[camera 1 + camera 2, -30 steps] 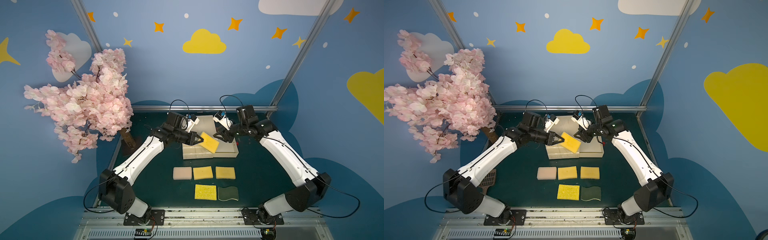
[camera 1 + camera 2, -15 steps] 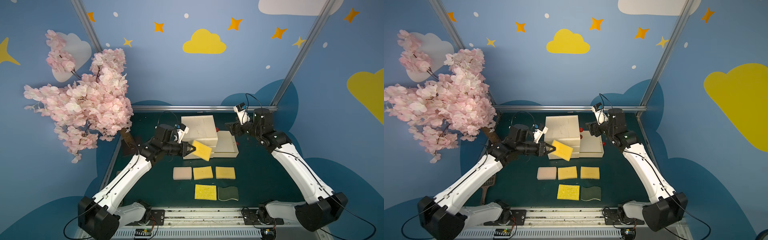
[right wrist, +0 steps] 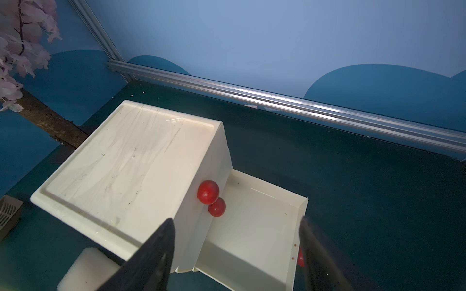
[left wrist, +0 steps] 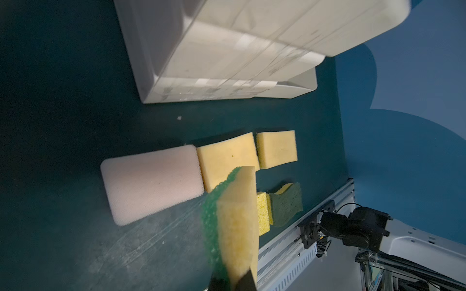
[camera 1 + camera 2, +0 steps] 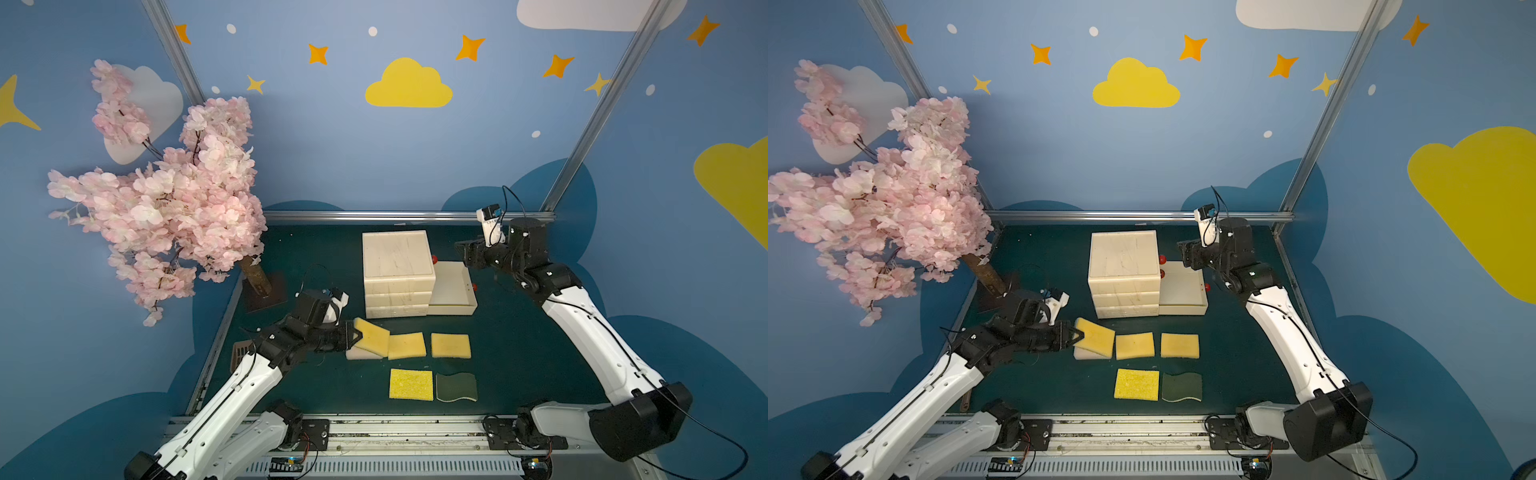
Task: Take the sponge out of the drawer
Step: Place the sponge at the center of the board.
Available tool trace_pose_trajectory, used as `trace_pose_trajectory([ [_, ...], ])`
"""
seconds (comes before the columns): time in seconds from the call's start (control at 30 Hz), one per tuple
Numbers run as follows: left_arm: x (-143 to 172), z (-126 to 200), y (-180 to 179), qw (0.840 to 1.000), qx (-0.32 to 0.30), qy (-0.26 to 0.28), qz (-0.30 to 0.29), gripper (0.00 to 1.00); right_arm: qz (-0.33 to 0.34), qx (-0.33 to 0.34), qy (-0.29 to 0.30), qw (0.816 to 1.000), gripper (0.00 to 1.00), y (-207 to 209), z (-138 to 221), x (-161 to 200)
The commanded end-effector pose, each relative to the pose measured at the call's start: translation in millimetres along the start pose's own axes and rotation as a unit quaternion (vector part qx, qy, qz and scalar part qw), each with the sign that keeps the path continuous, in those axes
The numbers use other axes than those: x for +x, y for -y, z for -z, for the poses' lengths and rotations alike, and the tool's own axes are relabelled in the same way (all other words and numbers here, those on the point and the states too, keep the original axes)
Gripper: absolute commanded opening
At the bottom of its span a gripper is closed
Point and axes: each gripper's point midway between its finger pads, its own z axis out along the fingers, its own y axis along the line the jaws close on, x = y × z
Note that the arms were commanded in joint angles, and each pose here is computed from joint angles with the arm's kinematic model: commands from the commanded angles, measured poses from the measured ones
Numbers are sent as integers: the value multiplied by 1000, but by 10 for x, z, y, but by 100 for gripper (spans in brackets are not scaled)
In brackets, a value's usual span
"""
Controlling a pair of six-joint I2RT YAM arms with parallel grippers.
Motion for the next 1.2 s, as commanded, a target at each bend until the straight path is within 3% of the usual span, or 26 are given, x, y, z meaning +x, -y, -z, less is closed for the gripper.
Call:
trace_pose_trajectory([
  [0.0,241,11,-237,998,-38,-21,46,2,-9,0,10,1000,77,11,-6,-41],
  [0.37,625,-161,-424,991,-30,-67,110,2,-13,2,-1,1000,77,47,-91,-1],
  [0.57,712,-303,-549,988,-28,-60,143,2,-14,3,0,1000,77,67,-107,5],
  [0.83,833,-480,-626,983,-18,-80,162,3,-15,7,-4,1000,77,104,-132,10],
  [1.17,926,-557,-796,979,-63,-103,165,7,-17,13,-11,1000,77,149,-177,50],
])
